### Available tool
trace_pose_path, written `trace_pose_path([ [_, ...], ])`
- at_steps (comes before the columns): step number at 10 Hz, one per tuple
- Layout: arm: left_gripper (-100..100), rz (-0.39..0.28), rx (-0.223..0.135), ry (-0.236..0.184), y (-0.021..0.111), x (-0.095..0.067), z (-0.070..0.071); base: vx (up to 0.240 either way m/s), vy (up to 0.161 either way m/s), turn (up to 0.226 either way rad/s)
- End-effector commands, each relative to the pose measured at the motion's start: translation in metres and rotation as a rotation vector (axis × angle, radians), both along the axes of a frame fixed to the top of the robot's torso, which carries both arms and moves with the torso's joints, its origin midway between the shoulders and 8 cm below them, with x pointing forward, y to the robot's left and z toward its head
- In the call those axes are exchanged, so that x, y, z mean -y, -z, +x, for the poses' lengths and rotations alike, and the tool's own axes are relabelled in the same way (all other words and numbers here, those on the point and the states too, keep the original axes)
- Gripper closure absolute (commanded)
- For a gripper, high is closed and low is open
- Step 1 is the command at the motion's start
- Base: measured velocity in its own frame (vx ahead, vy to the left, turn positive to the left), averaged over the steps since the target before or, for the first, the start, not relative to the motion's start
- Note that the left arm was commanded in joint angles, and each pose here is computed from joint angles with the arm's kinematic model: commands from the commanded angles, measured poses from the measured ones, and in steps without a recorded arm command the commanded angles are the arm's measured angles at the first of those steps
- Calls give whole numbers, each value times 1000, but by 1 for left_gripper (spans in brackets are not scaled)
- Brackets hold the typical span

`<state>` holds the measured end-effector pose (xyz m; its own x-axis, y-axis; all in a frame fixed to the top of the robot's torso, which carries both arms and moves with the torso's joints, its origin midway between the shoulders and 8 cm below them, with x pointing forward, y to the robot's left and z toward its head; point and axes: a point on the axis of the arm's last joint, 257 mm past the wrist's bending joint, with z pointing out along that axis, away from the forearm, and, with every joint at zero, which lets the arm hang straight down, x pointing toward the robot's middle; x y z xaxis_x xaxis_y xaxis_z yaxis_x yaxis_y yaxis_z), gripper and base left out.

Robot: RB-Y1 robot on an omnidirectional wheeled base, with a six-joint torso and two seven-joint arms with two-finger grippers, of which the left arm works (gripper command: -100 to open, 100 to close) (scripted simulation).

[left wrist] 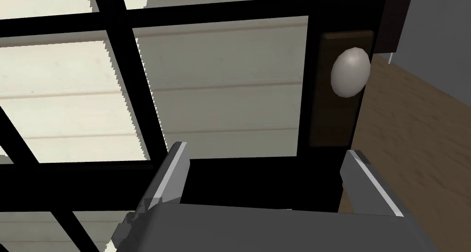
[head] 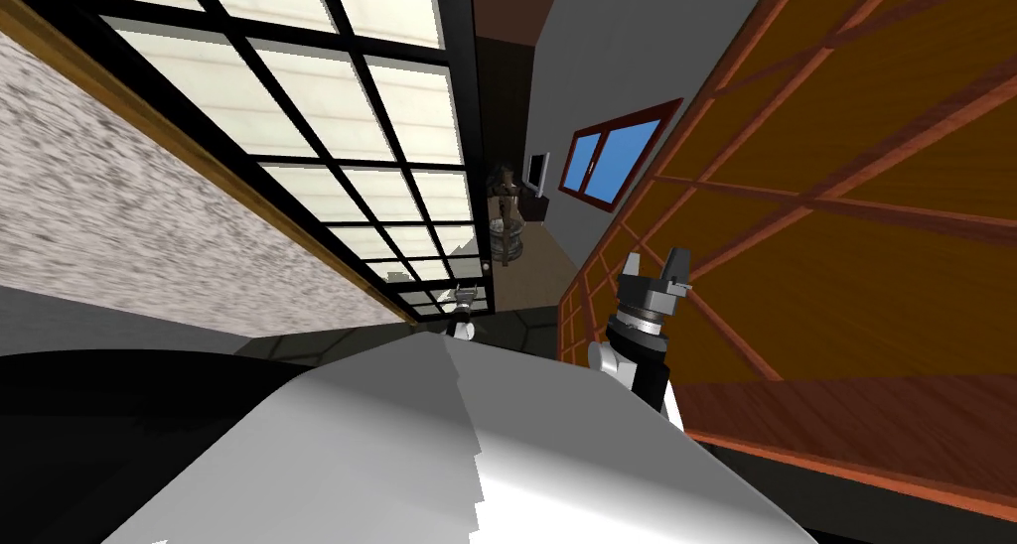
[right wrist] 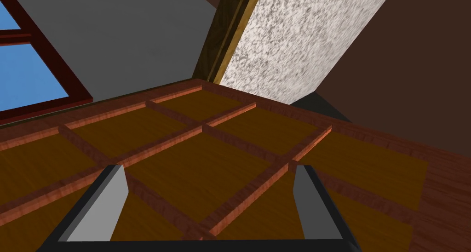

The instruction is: Pull the door open

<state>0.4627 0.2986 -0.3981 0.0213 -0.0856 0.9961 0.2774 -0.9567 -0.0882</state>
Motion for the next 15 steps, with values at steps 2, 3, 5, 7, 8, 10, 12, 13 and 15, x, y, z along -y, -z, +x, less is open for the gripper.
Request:
trace_pose_path([
  [2,-100,-24,4,-5,0,7,1,187,-20,2],
  [3,-100,-32,5,-7,0,10,1,207,-26,0],
  [5,-100,-47,8,-9,0,15,2,198,-45,0],
  [7,-100,-61,10,-12,0,20,2,195,-19,-1],
  [8,-100,-67,11,-13,0,22,3,174,-8,-6],
  [10,-100,-69,12,-13,0,23,2,139,-3,-4],
  [12,100,-69,12,-13,0,23,2,-24,-8,-24],
  [13,100,-69,12,-13,0,23,2,-25,-7,5],
  [15,100,-69,12,-13,0,23,2,-6,-1,1],
])
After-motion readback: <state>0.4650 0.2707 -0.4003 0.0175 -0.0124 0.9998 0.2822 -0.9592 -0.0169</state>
